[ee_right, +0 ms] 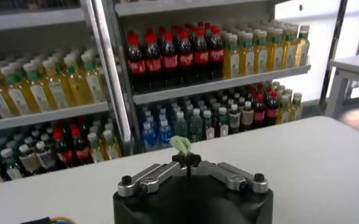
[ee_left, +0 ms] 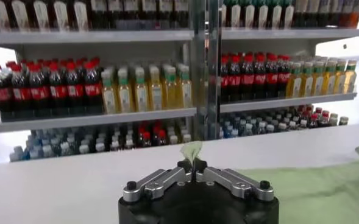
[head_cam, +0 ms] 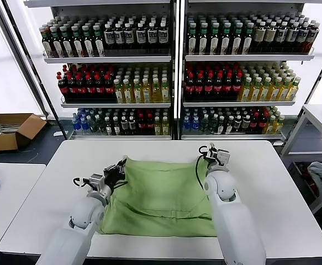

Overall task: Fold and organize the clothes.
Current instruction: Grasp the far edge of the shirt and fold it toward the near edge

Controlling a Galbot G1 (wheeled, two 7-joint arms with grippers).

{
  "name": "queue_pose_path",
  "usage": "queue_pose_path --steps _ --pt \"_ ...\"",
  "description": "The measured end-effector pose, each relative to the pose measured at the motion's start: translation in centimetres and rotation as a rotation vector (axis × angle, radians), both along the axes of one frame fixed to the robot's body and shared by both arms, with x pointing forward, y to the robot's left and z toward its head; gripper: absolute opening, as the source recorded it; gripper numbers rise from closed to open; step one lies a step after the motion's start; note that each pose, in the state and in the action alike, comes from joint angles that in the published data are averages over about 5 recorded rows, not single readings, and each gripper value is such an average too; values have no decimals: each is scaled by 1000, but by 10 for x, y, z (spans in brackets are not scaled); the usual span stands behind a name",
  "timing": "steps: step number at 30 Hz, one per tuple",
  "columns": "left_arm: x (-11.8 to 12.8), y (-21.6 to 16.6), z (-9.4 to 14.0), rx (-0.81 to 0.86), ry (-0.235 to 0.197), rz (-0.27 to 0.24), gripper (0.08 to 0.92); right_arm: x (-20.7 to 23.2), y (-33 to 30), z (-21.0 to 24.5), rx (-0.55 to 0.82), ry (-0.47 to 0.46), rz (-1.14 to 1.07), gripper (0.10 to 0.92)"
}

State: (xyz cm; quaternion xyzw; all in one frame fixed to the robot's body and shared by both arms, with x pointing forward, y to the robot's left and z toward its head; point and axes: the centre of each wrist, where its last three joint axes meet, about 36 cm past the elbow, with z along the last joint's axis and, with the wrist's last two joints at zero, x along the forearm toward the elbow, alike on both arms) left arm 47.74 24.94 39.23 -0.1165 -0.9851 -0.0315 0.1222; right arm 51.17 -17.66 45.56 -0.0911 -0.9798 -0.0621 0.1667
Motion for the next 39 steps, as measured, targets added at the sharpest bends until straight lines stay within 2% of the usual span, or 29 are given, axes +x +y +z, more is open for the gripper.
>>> queue_pose_path --steps 11,22,31,37,39 --pt "-59 4 1 36 16 4 90 -91 -1 -10 20 31 -26 107" --pt "-110 1 -11 68 78 12 90 -146 -10 -32 0 106 -53 107" --pt "-133 0 -22 96 121 19 90 -167 -14 -48 -13 155 -66 107" --pt "-140 -4 -23 111 122 18 101 -177 -12 -56 -22 170 -55 116" --pt "-141 -7 -22 112 114 15 138 -181 -11 -58 -28 172 -50 151"
